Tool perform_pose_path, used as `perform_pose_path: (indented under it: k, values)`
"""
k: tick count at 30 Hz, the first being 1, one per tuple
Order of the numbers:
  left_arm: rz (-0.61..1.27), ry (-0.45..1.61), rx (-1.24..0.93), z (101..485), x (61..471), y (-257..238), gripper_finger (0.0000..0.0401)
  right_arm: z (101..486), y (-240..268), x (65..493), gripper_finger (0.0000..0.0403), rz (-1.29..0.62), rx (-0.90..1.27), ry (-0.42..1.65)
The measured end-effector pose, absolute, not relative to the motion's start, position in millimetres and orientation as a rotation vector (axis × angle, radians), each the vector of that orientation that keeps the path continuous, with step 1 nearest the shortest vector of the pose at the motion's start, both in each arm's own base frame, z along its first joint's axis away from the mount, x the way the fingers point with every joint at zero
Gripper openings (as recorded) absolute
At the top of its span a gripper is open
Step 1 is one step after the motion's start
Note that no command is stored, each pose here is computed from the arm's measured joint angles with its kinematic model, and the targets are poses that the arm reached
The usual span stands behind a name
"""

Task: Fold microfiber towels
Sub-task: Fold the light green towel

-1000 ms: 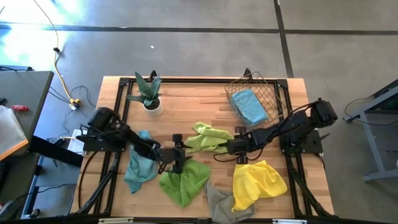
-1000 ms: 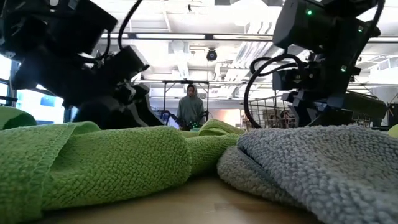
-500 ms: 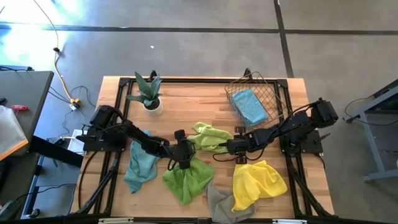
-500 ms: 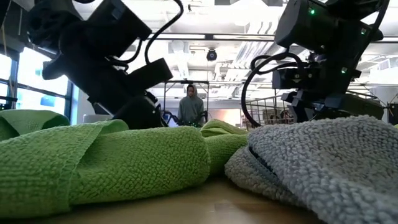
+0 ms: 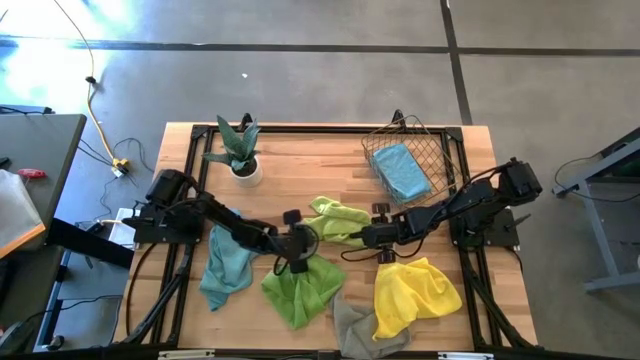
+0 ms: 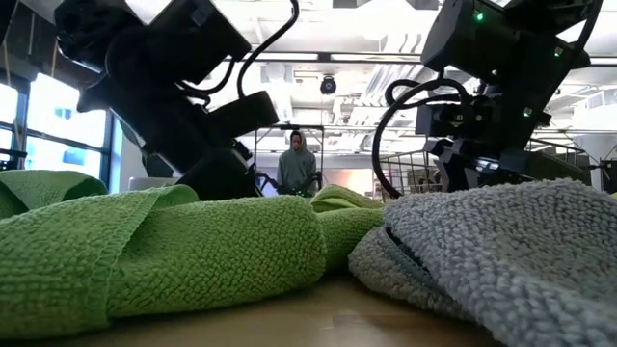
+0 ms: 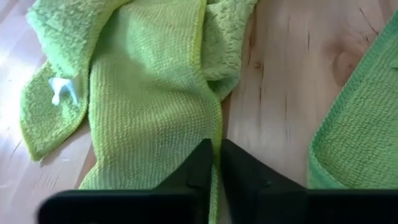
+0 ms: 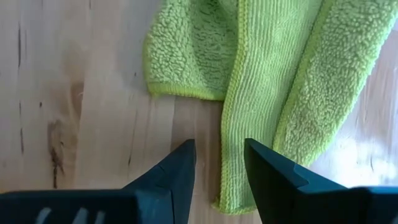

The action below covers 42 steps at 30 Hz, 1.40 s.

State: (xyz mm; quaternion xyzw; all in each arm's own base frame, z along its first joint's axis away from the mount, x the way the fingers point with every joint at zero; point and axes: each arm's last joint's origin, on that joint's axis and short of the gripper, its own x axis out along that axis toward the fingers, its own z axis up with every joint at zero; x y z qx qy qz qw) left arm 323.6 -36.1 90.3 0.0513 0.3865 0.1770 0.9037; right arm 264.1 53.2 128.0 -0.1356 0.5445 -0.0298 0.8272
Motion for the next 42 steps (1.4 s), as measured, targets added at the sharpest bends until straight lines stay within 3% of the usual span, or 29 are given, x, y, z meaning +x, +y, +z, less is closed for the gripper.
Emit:
perform_pose_path:
  k: [19, 30, 37, 42]
  values:
    - [0.333, 0.874, 0.152, 111.8, 343.2, -46.6, 0.0001, 119.1, 43.3, 267.8, 0.0130, -0.188, -0.123, 1.179]
    - [0.329, 0.928, 0.174, 125.0, 350.7, -50.0, 0.0000, 118.1, 38.5, 268.5, 0.0009, -0.204, -0.101, 1.184]
    - [0.331, 0.985, 0.194, 138.0, 356.5, -51.1, 0.0000, 121.9, 38.5, 268.0, 0.0003, -0.196, -0.069, 1.174]
    - [0.359, 1.043, 0.172, 152.4, 360.5, -51.8, 0.0000, 144.6, 38.3, 266.8, 0.0001, -0.193, -0.043, 1.157]
